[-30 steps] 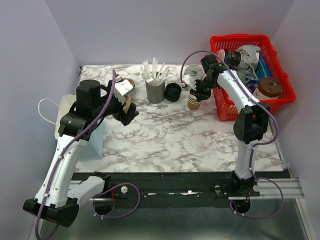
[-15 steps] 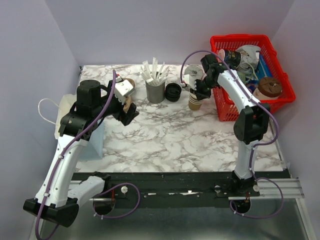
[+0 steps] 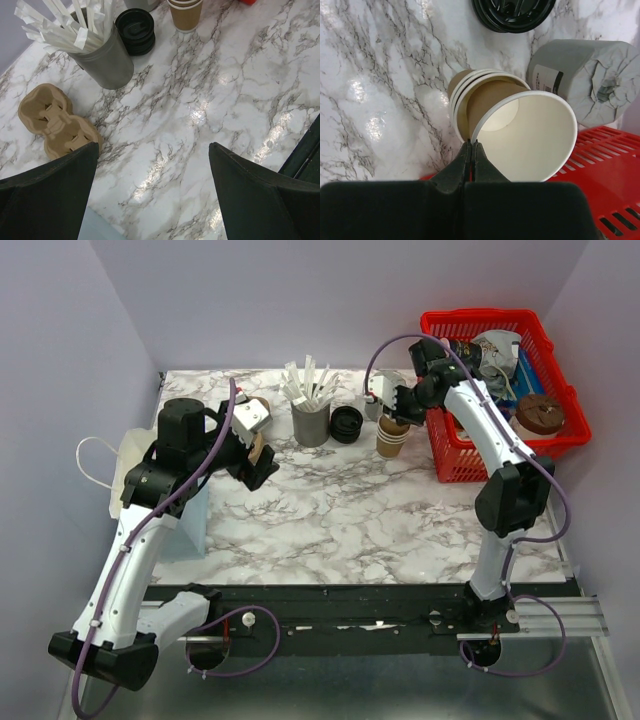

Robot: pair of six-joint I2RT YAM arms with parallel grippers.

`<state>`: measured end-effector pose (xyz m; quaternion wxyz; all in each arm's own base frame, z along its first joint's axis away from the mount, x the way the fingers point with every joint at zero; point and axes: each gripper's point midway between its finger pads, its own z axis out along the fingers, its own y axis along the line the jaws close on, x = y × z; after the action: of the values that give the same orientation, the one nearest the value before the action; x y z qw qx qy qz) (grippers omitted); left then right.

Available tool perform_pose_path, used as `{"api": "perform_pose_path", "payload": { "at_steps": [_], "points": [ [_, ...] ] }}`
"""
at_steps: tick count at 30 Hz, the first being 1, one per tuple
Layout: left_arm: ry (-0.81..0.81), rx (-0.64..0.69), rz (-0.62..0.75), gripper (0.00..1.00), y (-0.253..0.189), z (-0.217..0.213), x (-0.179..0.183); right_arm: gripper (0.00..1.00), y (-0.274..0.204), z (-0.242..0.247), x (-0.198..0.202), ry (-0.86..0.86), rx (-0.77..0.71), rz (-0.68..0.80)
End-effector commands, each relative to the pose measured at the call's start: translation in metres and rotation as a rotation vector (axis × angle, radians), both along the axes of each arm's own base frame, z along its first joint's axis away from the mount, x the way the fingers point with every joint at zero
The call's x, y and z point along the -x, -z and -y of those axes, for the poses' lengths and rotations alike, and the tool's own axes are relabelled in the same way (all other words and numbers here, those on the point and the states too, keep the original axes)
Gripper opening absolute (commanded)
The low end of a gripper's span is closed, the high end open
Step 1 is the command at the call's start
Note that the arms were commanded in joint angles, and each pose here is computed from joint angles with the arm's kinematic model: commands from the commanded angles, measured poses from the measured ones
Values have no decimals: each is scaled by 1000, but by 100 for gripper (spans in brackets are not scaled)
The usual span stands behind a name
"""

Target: Pack the takeout coffee

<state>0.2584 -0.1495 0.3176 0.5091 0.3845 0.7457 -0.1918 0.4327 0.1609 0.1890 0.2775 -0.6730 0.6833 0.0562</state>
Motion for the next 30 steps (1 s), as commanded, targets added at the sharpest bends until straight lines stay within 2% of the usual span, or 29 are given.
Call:
{"api": "perform_pose_path", "payload": {
  "at_steps": [1, 7, 11, 15, 22, 30],
  "points": [
    [-11, 9, 23, 99, -8, 0, -3, 1, -51, -10, -2, -1, -28, 148],
    [-63, 31, -2, 99, -10, -2, -12, 1, -69, -53, 43, -155, -46, 177],
    [-87, 36, 7, 99, -15, -4, -16, 1, -48, -95, 84, -283, -49, 96],
    [-98, 32, 15, 99, -17, -6, -16, 1, -27, -120, 105, -349, -45, 33],
    [-138, 12, 26, 99, -14, -14, -15, 1, 22, -152, 131, -446, -5, -46],
    [-139, -20, 47, 99, -13, -19, -13, 1, 56, -180, 130, -452, 19, -30]
  ]
}}
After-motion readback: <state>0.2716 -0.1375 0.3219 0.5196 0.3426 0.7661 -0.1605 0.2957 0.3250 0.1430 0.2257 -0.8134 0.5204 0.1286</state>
